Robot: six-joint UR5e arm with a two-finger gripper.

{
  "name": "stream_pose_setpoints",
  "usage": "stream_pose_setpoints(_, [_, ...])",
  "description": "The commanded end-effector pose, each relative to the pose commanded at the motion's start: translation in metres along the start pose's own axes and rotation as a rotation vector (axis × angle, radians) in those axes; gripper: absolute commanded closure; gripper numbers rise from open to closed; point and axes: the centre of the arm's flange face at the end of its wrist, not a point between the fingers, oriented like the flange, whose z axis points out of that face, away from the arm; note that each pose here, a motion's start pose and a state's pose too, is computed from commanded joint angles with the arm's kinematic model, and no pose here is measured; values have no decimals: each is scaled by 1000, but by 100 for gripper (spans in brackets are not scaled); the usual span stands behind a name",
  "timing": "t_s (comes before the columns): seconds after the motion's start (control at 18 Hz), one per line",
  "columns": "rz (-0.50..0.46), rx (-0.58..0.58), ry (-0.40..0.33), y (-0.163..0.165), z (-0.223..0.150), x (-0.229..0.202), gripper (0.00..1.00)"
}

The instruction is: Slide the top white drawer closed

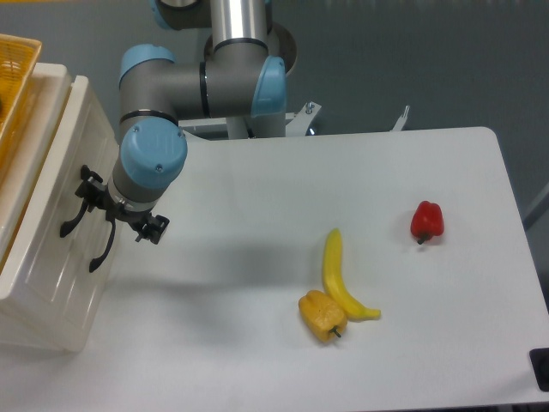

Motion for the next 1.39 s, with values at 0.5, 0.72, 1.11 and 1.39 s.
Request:
stream_pose_setpoints(0.5, [-102, 20, -150, 29, -56, -74, 0])
stream_pose_setpoints(0.72, [-68, -19, -255, 44, -82, -107, 0])
stream_pose_setpoints(1.11, [165, -86, -331, 89, -127, -179, 0])
stream_pose_setpoints(1.39, [186, -102, -350, 133, -153, -229, 0])
